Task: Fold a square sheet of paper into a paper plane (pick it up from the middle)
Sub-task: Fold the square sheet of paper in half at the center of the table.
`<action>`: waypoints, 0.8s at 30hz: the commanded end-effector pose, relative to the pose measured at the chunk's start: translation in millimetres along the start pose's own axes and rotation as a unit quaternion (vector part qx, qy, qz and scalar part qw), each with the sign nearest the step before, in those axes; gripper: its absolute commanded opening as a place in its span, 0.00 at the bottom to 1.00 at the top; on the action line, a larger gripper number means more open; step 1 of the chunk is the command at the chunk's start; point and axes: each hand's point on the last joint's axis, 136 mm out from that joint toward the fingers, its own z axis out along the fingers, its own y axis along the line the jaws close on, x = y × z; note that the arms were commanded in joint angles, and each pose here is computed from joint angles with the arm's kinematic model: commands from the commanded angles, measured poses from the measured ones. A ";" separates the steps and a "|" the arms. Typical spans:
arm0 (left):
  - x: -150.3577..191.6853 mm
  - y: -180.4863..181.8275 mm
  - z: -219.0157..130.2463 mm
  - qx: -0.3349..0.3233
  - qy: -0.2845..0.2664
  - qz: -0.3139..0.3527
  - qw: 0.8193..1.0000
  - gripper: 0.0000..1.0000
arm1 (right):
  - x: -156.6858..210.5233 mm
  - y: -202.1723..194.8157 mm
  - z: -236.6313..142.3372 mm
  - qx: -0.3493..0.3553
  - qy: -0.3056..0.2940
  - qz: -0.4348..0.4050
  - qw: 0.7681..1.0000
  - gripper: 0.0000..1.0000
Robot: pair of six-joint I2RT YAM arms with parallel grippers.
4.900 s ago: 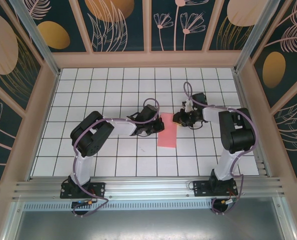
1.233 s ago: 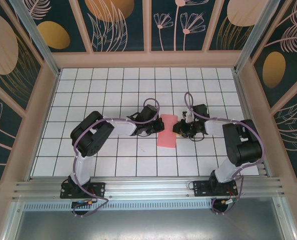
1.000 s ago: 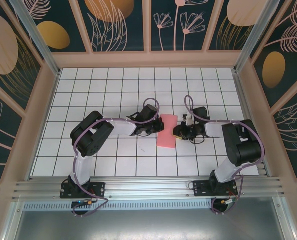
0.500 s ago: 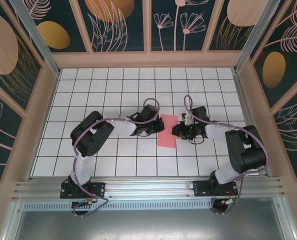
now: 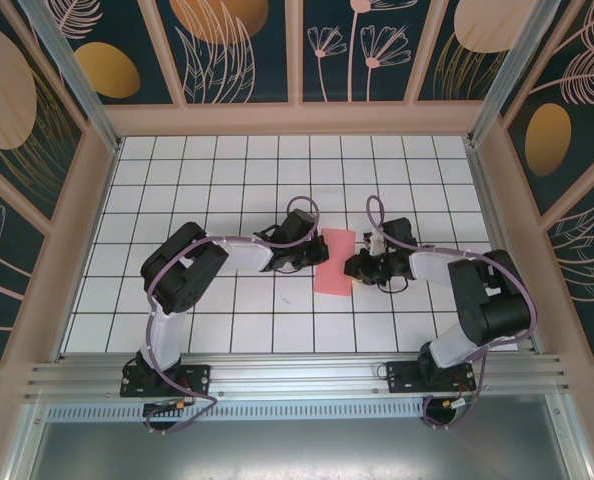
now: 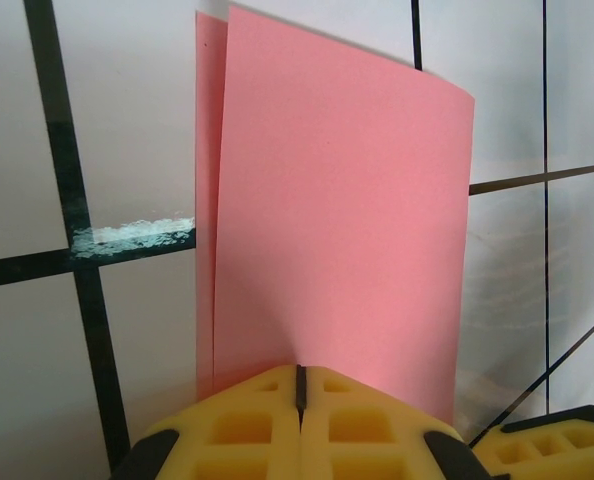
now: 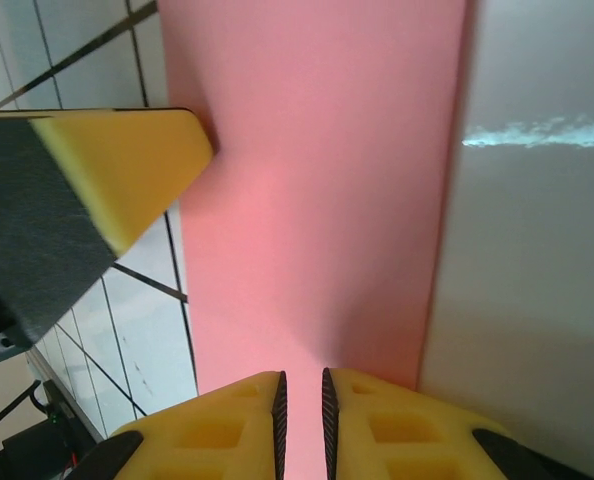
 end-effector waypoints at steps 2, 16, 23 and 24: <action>39.9 59.3 9.0 -0.092 0.056 -0.016 0.994 0.03 | -5.0 14.6 -7.8 -0.011 -0.011 -0.008 1.000 0.20; 41.8 60.7 7.2 -0.090 0.056 -0.017 0.994 0.03 | 35.6 -21.0 7.4 0.038 0.028 0.014 0.999 0.20; 40.0 59.5 7.2 -0.089 0.054 -0.016 0.994 0.03 | 44.8 4.2 -2.1 -0.003 0.030 0.000 1.000 0.20; 40.6 59.3 7.7 -0.089 0.055 -0.016 0.994 0.03 | 46.7 8.4 -3.6 -0.010 0.031 -0.003 0.999 0.20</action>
